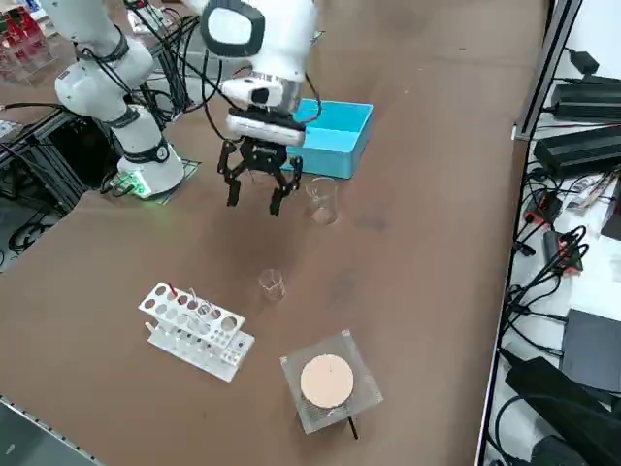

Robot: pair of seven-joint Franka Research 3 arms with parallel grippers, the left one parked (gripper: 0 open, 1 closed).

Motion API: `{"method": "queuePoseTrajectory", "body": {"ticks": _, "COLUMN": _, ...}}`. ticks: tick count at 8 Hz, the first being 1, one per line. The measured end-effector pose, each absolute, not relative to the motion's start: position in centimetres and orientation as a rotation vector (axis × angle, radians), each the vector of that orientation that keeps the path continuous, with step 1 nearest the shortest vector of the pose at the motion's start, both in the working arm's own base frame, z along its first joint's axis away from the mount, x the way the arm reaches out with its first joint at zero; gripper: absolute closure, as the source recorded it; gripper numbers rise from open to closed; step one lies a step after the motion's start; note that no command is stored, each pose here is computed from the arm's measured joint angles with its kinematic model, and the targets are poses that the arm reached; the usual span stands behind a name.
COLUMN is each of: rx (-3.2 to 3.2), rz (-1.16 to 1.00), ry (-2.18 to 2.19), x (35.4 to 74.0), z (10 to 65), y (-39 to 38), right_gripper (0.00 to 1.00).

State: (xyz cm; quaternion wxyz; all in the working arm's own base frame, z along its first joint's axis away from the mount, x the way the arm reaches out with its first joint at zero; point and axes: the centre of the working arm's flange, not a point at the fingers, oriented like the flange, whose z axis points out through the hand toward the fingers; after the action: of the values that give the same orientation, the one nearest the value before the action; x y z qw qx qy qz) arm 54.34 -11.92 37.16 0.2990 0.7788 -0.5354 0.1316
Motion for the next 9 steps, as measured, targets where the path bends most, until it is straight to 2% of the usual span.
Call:
{"method": "queuePoseTrajectory", "body": {"ticks": 5, "rx": 1.721, "rz": 0.717, "ry": -1.422, "x": 52.5, "z": 28.9, "y": -12.9, "right_gripper": 0.08}}
{"method": "queuePoseTrajectory", "body": {"ticks": 9, "rx": 1.497, "rz": 0.865, "ry": -1.356, "x": 50.3, "z": 23.6, "y": -13.1, "right_gripper": 0.11}}
